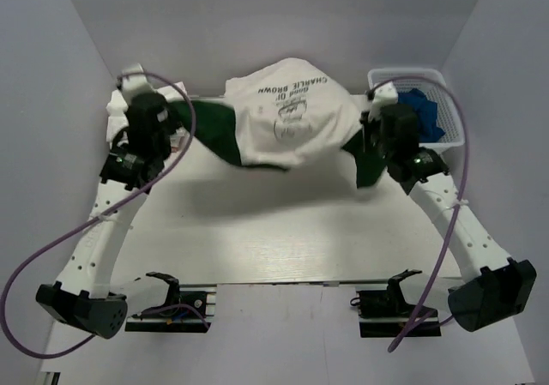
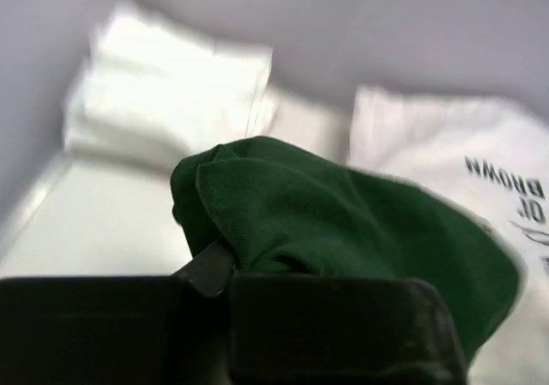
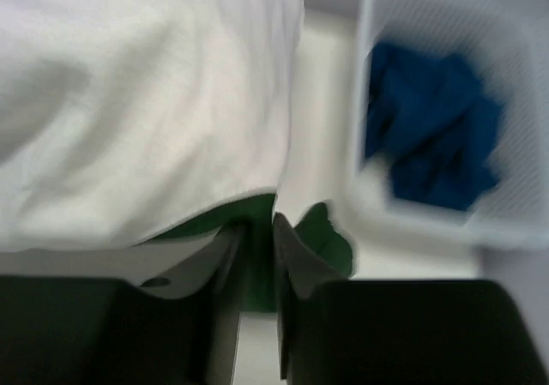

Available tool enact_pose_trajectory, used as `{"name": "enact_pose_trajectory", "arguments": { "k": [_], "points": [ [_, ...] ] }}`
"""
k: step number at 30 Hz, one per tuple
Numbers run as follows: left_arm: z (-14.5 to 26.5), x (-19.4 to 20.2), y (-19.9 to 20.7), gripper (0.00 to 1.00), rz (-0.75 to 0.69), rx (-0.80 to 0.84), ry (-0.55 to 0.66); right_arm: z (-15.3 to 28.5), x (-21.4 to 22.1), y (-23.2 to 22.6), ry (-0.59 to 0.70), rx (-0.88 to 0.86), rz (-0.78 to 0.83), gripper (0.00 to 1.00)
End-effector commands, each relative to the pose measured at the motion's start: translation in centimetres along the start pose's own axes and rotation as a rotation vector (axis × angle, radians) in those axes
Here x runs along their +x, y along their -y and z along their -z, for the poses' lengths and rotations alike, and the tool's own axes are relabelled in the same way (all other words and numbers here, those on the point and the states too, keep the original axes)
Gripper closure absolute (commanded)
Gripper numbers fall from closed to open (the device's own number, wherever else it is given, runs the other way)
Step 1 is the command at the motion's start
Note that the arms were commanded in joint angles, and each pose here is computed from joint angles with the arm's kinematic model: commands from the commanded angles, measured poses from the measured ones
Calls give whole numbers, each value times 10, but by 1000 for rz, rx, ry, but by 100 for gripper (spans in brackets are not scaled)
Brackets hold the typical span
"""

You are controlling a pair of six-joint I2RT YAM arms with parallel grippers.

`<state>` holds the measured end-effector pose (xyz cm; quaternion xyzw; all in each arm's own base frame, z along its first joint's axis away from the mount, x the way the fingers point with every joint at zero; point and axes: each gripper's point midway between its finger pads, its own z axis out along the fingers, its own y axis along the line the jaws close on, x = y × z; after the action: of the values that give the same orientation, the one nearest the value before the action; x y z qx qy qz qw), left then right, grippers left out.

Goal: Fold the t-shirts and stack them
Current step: Flatten out the tshirt

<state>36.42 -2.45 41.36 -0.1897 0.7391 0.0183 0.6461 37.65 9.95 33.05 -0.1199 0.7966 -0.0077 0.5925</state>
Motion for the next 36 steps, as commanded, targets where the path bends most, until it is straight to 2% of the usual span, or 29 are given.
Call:
{"name": "enact_pose_trajectory", "arguments": {
  "k": [1, 2, 3, 4, 5, 6, 9, 15, 16, 18, 21, 23, 24, 27, 29, 30, 32, 34, 36],
  "points": [
    [20, 158, -50, 92, 39, -171, -381, 10, 101, -27, -235, -73, -146, 71],
    [32, 187, -57, 86, 70, -188, -463, 16, 132, -33, -329, -86, -147, 57],
    [43, 211, -65, 81, 81, -205, -532, 28, 154, -40, -418, -121, -149, 53],
    [62, 250, -84, 64, 38, -252, -644, 36, 172, -47, -489, -130, -198, 48],
    [73, 265, -92, 1, 67, -303, -695, 52, 204, -45, -610, -108, -198, 26],
    [84, 277, -102, 0, 63, -353, -741, 56, 212, -46, -634, -98, -217, 10],
    [97, 289, -104, 0, 61, -371, -828, 65, 226, -53, -630, -140, -231, 10],
    [64, 278, -41, 0, 119, -98, -788, 39, 195, -61, -508, -184, -238, 10],
    [57, 280, -22, 0, 149, -11, -790, 30, 195, -63, -521, -185, -231, 10],
    [53, 303, -8, 0, 138, 58, -857, 13, 171, -66, -455, -208, -231, 10],
    [44, 327, 13, 0, 130, 136, -926, -14, 173, -74, -505, -215, -222, 10],
    [35, 351, 18, 0, 112, 131, -992, -31, 192, -70, -603, -149, -210, 10],
    [37, 361, 23, 0, 102, 154, -1025, -26, 211, -68, -695, -117, -202, 10],
    [21, 388, 20, 0, 75, 103, -1066, -20, 244, -58, -775, -53, -165, 10],
    [16, 398, 13, 0, 48, 28, -1097, -31, 246, -49, -760, 3, -146, 10],
    [12, 408, 5, 0, 29, -27, -1110, -43, 228, -49, -716, -7, -153, 10],
    [10, 409, 6, 0, 28, -30, -1112, -57, 221, -59, -704, -63, -144, 10],
    [10, 421, 2, 0, 19, -44, -1131, -89, 189, -86, -633, -205, -170, 10],
    [11, 428, -4, 0, 12, -74, -1139, -108, 191, -96, -639, -244, -167, 10]
  ]
}}
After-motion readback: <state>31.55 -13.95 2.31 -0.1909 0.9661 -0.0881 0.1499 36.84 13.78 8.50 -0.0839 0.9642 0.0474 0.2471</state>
